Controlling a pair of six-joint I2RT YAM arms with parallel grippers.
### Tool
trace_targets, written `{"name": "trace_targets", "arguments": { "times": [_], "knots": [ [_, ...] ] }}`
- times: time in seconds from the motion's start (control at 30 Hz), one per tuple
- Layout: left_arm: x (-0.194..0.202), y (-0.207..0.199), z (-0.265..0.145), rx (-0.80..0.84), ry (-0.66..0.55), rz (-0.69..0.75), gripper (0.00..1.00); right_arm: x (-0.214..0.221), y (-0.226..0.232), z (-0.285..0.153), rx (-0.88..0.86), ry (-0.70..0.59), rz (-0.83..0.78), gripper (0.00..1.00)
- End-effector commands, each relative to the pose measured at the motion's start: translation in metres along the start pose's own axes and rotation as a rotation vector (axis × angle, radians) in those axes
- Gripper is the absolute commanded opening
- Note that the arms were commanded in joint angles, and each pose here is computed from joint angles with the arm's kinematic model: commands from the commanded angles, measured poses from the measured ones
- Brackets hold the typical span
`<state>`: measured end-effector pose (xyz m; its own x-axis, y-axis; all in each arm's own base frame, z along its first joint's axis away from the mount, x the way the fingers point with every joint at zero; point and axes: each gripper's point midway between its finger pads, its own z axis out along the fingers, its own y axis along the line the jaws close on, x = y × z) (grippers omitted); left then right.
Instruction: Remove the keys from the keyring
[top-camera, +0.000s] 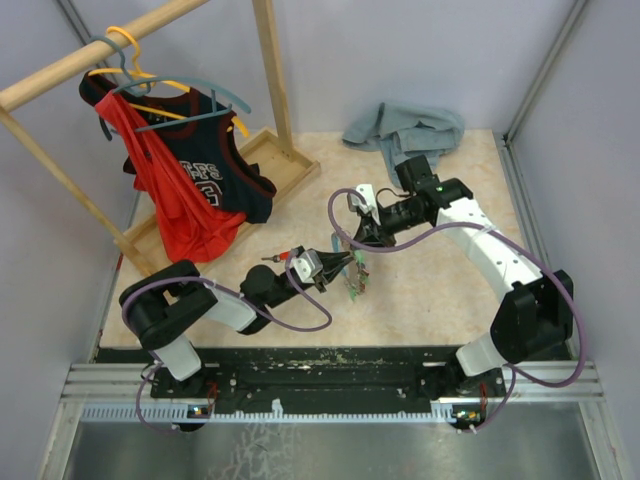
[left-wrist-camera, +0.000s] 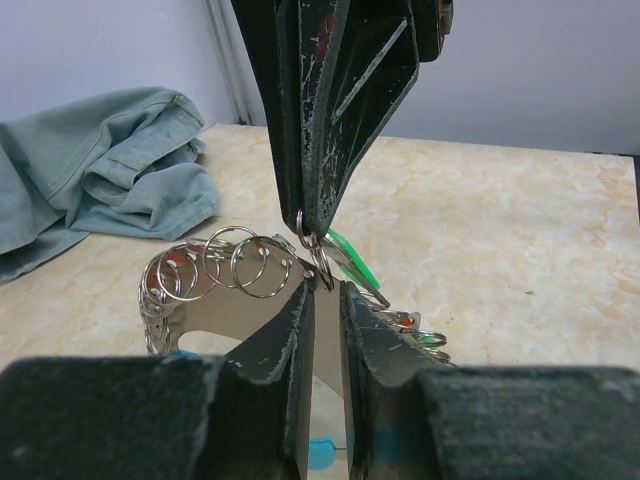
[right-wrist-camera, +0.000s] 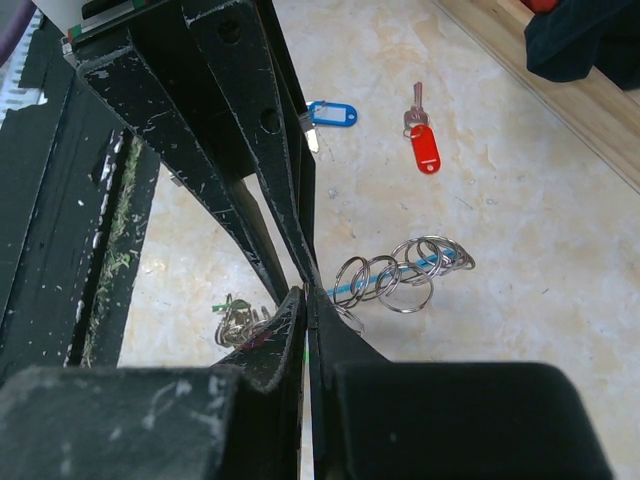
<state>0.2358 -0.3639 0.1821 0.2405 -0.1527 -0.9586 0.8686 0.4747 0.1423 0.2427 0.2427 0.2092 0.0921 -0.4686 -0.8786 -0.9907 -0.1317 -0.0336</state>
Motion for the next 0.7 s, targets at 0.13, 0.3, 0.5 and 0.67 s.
{"name": "trace_targets", "arguments": {
  "times": [0.13, 0.3, 0.5, 0.67],
  "knots": [
    [-0.0765, 0.004, 0.0052, -0.016, -0.292, 0.037, 0.21, -0.0123, 0.0012, 0.007, -0.025, -0.049, -0.04, 0.0],
    [-0.0758, 0.0061, 0.0049, -0.028, -0.29, 0.037, 0.16, -0.0124, 0.0012, 0.007, -0.026, -0.049, -0.04, 0.0],
    [-0.0747, 0.006, 0.0048, -0.029, -0.287, 0.031, 0.05, -0.0127, 0.0017, 0.0069, -0.025, -0.047, -0.043, 0.0],
    [-0.0744, 0.0079, 0.004, -0.04, -0.285, 0.013, 0.0, -0.0125, 0.0007, 0.0061, -0.016, -0.038, -0.047, 0.0]
  ]
}}
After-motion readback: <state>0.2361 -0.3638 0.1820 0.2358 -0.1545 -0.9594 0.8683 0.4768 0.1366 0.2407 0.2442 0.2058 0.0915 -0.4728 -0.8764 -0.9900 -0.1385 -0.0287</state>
